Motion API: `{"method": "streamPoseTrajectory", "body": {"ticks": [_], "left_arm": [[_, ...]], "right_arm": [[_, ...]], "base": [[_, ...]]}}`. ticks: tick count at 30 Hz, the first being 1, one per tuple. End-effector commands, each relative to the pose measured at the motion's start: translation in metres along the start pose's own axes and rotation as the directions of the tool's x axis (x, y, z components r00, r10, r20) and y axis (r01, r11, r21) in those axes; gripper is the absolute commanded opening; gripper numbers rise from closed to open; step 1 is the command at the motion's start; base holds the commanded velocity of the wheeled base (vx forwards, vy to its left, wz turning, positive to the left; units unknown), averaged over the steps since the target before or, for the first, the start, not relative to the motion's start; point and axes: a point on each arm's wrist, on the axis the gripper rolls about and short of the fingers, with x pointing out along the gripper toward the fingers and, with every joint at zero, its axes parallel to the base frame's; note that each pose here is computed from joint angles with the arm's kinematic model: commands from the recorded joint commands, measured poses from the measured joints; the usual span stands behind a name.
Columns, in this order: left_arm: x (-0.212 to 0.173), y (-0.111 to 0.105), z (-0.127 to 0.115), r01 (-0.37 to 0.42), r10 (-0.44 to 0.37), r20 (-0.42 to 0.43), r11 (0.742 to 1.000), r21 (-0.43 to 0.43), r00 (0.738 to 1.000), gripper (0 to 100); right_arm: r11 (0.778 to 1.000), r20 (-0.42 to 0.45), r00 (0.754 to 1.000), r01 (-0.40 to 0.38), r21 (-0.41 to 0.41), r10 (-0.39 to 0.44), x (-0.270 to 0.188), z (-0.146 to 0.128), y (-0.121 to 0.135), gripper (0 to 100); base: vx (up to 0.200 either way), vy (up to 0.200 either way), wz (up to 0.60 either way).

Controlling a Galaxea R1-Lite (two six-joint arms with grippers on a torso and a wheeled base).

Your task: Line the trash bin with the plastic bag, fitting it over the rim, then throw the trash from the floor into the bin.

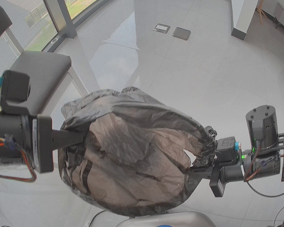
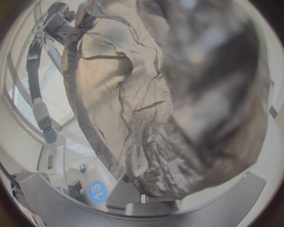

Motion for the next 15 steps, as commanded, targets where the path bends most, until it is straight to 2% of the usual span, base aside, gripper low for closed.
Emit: {"method": "streamPoseTrajectory", "body": {"ticks": [1,9,15], "left_arm": [[-0.014,0.005,-0.011,0.011,-0.011,-0.025,1.000,0.007,1.000,0],[-0.012,0.000,-0.023,0.052,-0.051,-0.147,0.999,-0.001,0.988,0],[0.020,-0.012,-0.023,0.081,-0.079,-0.255,0.997,-0.002,0.964,0]], "right_arm": [[0.998,-0.041,0.997,-0.069,-0.006,0.069,0.003,-0.011,0.018,0],[0.987,-0.119,0.982,-0.140,0.073,0.148,0.013,-0.027,0.038,0],[0.968,-0.177,0.960,-0.189,0.163,0.217,0.023,-0.043,0.039,0]], "base": [[0.000,0.000,0.00],[0.000,0.000,0.00],[0.000,0.000,0.00]]}}
